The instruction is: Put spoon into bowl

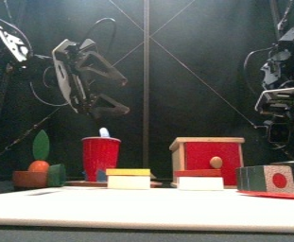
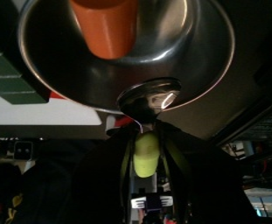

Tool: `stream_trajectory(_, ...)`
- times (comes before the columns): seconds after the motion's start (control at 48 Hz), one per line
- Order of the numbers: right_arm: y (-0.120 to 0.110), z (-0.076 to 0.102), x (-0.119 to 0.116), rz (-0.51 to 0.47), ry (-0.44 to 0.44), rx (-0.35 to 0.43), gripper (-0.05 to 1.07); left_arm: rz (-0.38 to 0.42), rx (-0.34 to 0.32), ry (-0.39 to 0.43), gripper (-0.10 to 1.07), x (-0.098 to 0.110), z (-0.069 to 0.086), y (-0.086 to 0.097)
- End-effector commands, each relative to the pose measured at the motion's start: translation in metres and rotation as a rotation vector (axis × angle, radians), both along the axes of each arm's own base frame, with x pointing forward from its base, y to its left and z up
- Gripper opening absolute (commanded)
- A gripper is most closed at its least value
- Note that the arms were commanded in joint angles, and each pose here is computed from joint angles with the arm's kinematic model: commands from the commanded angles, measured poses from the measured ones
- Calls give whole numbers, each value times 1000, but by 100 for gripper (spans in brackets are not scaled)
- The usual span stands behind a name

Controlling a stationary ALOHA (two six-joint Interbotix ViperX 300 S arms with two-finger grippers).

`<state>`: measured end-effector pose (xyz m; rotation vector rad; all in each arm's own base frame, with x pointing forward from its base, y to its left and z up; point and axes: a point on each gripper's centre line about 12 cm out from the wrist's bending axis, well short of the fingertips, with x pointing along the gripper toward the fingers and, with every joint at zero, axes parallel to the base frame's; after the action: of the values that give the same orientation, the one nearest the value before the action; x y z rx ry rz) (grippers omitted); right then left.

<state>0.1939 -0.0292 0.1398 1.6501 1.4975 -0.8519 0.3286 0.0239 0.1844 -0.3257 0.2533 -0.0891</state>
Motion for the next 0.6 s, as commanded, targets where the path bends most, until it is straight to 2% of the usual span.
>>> stream_trajectory(0.0,-5,5,4,7,-19,-25,62,4,0,-27,103,1,8,1)
stream_trajectory(0.146,-5,4,4,12,-18,-29,67,5,-1,-30,103,2,9,1)
stream_trajectory(0.396,-8,3,4,7,-21,-49,89,17,-12,-23,103,0,7,2)
stream_trajectory(0.583,-11,10,9,2,-48,-59,91,19,-11,-17,103,-1,5,3)
